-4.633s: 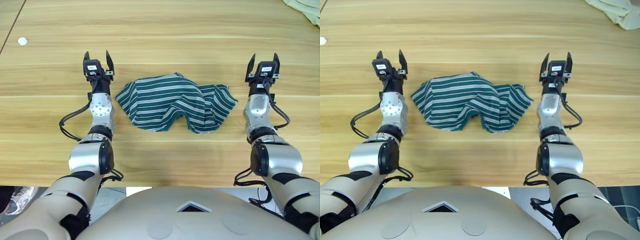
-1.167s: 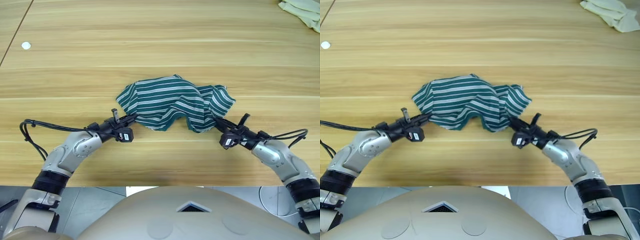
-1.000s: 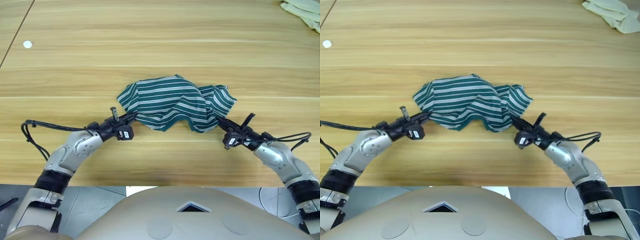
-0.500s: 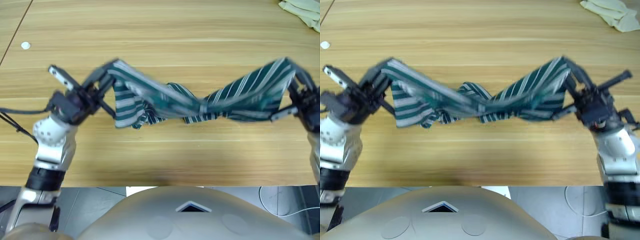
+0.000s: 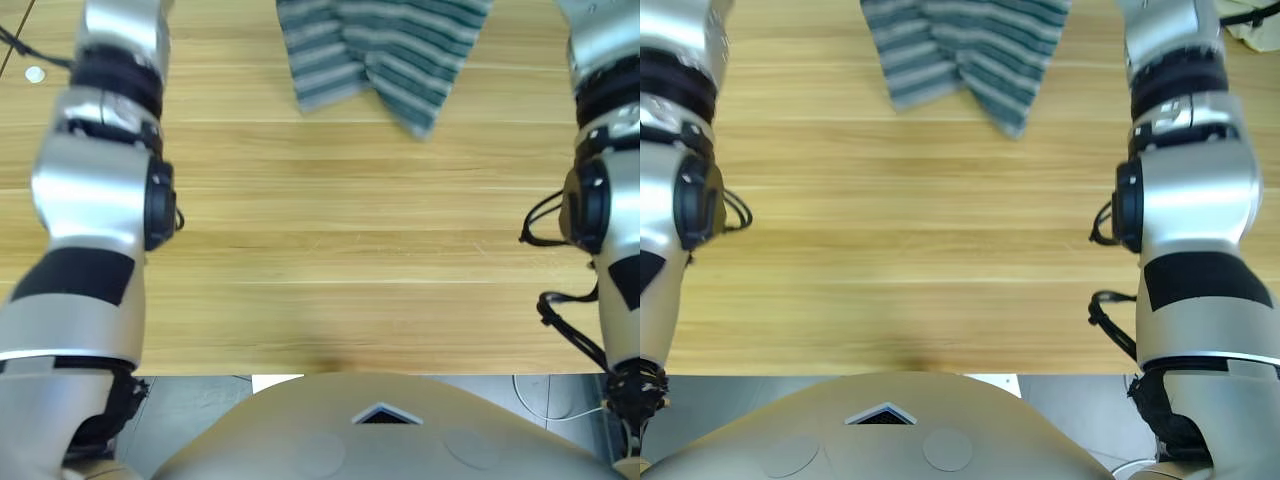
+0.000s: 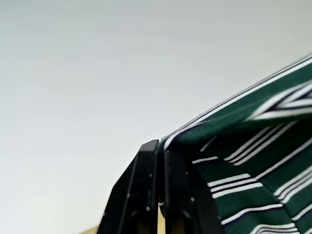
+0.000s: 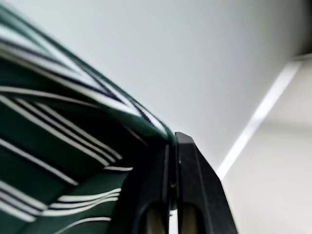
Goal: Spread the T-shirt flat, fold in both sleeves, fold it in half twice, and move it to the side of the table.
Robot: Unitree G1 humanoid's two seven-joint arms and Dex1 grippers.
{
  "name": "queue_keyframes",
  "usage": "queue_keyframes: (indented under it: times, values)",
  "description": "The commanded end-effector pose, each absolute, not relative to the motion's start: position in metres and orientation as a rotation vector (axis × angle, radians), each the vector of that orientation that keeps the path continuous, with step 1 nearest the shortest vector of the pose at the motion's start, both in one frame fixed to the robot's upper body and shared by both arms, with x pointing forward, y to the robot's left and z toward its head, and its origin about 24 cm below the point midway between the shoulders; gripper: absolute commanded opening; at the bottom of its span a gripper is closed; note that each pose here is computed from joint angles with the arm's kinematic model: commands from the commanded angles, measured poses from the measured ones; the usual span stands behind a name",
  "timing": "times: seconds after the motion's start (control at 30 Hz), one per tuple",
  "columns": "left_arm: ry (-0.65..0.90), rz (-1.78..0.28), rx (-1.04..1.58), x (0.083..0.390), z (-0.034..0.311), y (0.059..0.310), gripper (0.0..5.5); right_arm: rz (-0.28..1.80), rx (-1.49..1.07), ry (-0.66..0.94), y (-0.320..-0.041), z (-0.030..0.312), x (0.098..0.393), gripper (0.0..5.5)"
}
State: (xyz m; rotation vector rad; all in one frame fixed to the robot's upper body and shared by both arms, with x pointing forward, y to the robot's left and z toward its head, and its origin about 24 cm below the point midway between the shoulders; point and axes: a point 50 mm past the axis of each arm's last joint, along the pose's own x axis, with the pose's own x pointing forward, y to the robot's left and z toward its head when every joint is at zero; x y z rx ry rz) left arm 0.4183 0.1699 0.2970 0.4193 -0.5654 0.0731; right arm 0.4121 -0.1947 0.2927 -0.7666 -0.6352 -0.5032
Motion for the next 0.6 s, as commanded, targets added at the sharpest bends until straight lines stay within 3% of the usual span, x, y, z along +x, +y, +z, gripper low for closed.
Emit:
queue_keyframes:
  times: [0.03,0.1,0.17,0.23,0.3,0.37,0.43,0.47,0.6]
  values:
    - [-0.467,0.142,0.449,0.417,0.258,0.204,0.00,-0.495,-0.788,-0.697,-0.203,0.283,0.408,0.01]
    - [-0.309,0.057,0.514,0.409,0.190,0.218,0.00,-0.343,-0.792,-0.645,-0.212,0.246,0.405,0.01]
    - [-0.222,-0.047,0.571,0.395,0.144,0.223,0.00,-0.205,-0.767,-0.604,-0.218,0.218,0.398,0.01]
    - [-0.140,-0.287,0.666,0.364,0.085,0.220,0.00,0.006,-0.727,-0.523,-0.229,0.169,0.379,0.01]
    - [-0.064,-0.683,0.701,0.305,0.024,0.215,0.00,0.328,-0.713,-0.422,-0.236,0.105,0.334,0.01]
    - [0.030,-1.030,0.699,0.240,-0.018,0.214,0.00,0.656,-0.723,-0.292,-0.244,0.055,0.269,0.01]
    - [0.083,-1.220,0.592,0.184,-0.029,0.210,0.00,0.867,-0.692,-0.122,-0.257,0.025,0.202,0.01]
    - [0.096,-1.255,0.545,0.170,-0.028,0.209,0.00,0.904,-0.671,-0.076,-0.261,0.021,0.184,0.01]
    - [0.068,-1.181,0.559,0.177,-0.012,0.211,0.00,0.884,-0.706,0.001,-0.268,0.022,0.173,0.01]
